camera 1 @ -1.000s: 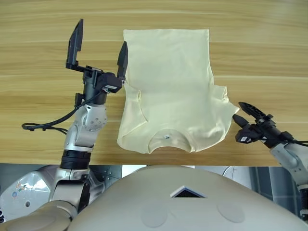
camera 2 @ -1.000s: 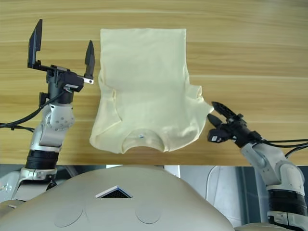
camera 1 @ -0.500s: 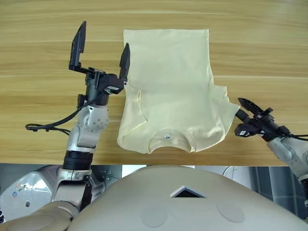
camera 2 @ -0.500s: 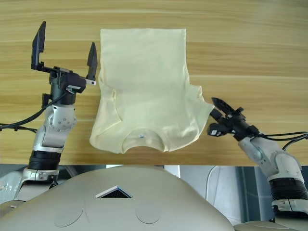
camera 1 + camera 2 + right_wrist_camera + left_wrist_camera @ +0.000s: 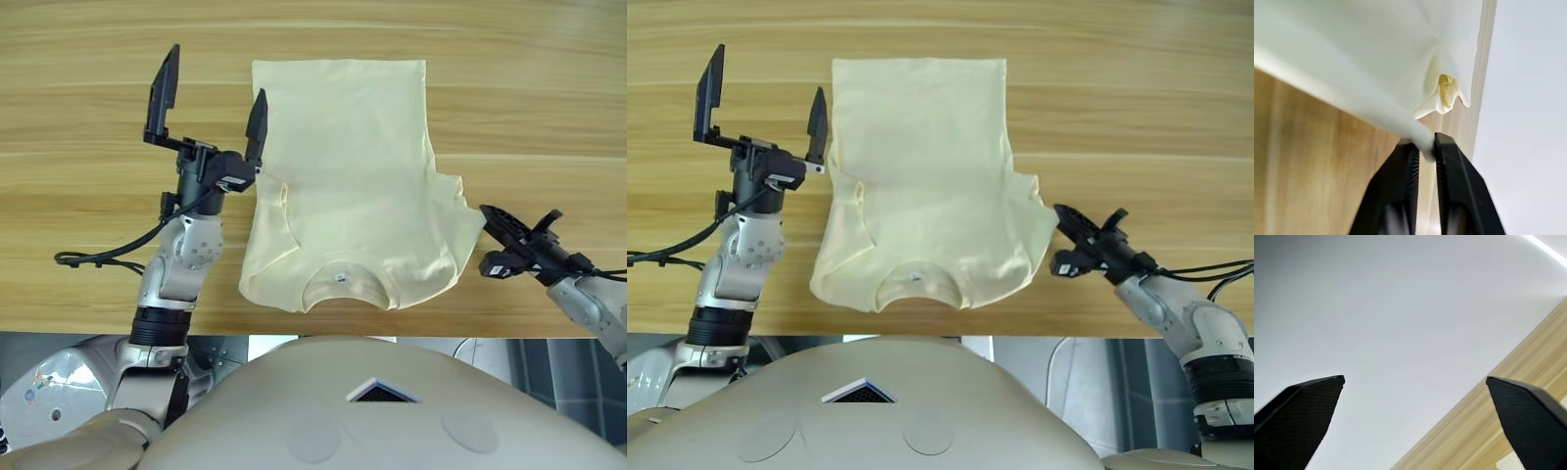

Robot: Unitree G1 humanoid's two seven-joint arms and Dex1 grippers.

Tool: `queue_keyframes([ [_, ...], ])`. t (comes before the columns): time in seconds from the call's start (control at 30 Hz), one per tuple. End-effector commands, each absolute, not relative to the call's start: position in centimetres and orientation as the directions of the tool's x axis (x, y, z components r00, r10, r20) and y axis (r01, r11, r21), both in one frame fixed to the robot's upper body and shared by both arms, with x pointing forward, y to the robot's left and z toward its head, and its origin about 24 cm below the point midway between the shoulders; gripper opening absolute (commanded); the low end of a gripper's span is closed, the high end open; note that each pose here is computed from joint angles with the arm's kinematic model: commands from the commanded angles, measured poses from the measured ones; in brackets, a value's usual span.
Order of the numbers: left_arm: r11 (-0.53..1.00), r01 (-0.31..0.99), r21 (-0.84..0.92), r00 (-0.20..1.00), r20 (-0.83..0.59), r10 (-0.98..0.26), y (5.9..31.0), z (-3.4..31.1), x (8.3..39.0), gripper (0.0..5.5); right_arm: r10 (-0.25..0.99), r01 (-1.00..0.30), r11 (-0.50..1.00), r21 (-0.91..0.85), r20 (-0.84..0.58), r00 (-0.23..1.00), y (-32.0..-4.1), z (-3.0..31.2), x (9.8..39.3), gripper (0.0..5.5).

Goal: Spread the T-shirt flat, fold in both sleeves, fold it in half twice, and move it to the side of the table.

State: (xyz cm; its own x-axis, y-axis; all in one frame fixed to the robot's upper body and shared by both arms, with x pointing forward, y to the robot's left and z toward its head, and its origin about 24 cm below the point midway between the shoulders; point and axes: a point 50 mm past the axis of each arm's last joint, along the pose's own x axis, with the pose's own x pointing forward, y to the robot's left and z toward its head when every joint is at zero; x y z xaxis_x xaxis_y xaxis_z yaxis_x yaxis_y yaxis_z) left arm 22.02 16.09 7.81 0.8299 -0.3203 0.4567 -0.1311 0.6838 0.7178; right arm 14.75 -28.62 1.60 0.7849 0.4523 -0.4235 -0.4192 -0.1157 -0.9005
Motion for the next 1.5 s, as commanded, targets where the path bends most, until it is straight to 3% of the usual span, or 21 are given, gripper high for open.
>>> queue_keyframes([
  [0.03, 0.673, -0.123, 0.73, 0.837, 0.44, -0.324, 16.1, 7.7, 22.0, 5.4, 0.362, -0.628, -0.175, -0.759, -0.642, 0.675, -29.5, -2.4, 10.8, 0.17],
  [0.33, 0.672, -0.117, 0.732, 0.838, 0.436, -0.329, 16.0, 7.8, 21.9, 5.4, 0.352, -0.649, -0.165, -0.742, -0.659, 0.664, -29.9, -2.5, 10.4, 0.01],
  [0.87, 0.663, -0.121, 0.739, 0.849, 0.423, -0.316, 16.2, 7.5, 22.2, 5.4, 0.355, -0.562, -0.079, -0.824, -0.55, 0.756, -30.6, 0.1, 11.8, 0.01],
  [1.1, 0.665, -0.116, 0.738, 0.86, 0.41, -0.305, 16.3, 7.0, 22.1, 5.4, 0.466, -0.378, 0.117, -0.918, -0.285, 0.838, -27.2, 2.8, 15.5, 0.01],
  [1.5, 0.67, -0.104, 0.735, 0.868, 0.396, -0.3, 16.2, 6.5, 22.1, 5.4, 0.578, -0.379, 0.197, -0.904, -0.205, 0.79, -23.3, 3.5, 16.3, 0.01],
])
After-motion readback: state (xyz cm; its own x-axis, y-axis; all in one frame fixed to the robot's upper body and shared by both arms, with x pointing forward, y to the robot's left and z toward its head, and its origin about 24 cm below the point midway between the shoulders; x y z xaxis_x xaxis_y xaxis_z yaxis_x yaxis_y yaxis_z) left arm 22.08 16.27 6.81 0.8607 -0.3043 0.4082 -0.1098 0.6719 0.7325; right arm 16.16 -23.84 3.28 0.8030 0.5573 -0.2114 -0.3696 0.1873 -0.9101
